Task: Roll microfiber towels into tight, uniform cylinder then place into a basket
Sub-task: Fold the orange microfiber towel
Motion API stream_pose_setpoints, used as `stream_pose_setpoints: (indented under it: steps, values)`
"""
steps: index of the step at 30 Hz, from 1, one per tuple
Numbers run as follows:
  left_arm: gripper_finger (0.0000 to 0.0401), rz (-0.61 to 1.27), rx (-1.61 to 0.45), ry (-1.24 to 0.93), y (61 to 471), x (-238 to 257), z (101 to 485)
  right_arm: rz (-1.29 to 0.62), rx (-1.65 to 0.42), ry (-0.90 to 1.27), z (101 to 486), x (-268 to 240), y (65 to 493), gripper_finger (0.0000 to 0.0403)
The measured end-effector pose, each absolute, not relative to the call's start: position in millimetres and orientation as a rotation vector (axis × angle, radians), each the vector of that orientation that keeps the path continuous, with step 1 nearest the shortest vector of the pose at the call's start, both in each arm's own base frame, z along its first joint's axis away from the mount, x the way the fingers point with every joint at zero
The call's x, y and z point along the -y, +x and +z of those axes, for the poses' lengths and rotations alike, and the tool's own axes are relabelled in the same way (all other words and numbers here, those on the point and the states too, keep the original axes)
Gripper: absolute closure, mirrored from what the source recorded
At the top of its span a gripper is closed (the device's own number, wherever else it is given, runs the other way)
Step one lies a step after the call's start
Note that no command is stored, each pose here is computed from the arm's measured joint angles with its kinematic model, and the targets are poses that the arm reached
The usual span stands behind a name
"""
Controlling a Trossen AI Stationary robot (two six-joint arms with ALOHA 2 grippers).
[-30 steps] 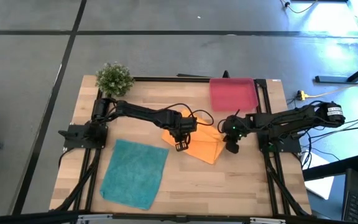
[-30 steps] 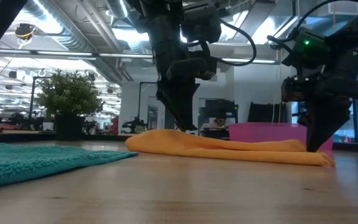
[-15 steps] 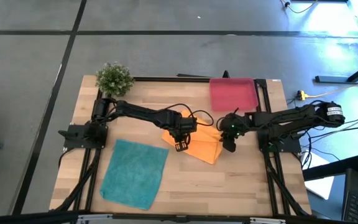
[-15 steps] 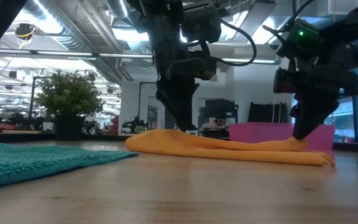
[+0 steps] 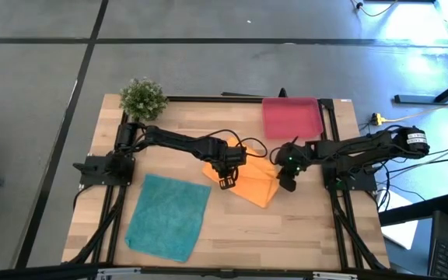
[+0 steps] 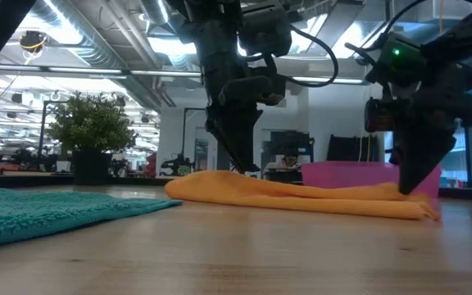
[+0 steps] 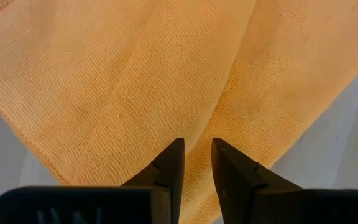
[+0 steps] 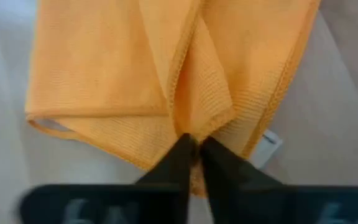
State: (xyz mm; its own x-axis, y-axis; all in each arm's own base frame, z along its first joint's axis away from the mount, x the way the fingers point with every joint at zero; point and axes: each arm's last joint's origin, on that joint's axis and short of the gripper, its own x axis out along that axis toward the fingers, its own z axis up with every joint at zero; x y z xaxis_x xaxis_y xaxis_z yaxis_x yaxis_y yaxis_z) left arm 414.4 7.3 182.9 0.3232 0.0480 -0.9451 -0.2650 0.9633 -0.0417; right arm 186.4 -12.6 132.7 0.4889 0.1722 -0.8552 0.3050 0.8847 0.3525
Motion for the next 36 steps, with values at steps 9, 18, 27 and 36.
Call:
stream_pose_setpoints:
  steps: [9, 18, 27, 36]
  values:
    - [0.0329, 0.207, -1.227, -0.202, 414, -7, 183, -0.076, -1.067, 0.503, 146, 13, 194, 0.0397]
    - [0.0329, 0.211, -1.226, -0.208, 414, -7, 183, -0.122, -1.07, 0.507, 145, 14, 194, 0.0315]
    - [0.0329, 0.211, -1.226, -0.209, 414, -7, 183, -0.139, -1.069, 0.57, 145, 14, 194, 0.0296]
    - [0.0329, 0.211, -1.228, -0.208, 414, -7, 183, -0.14, -1.078, 0.642, 151, 13, 196, 0.0393]
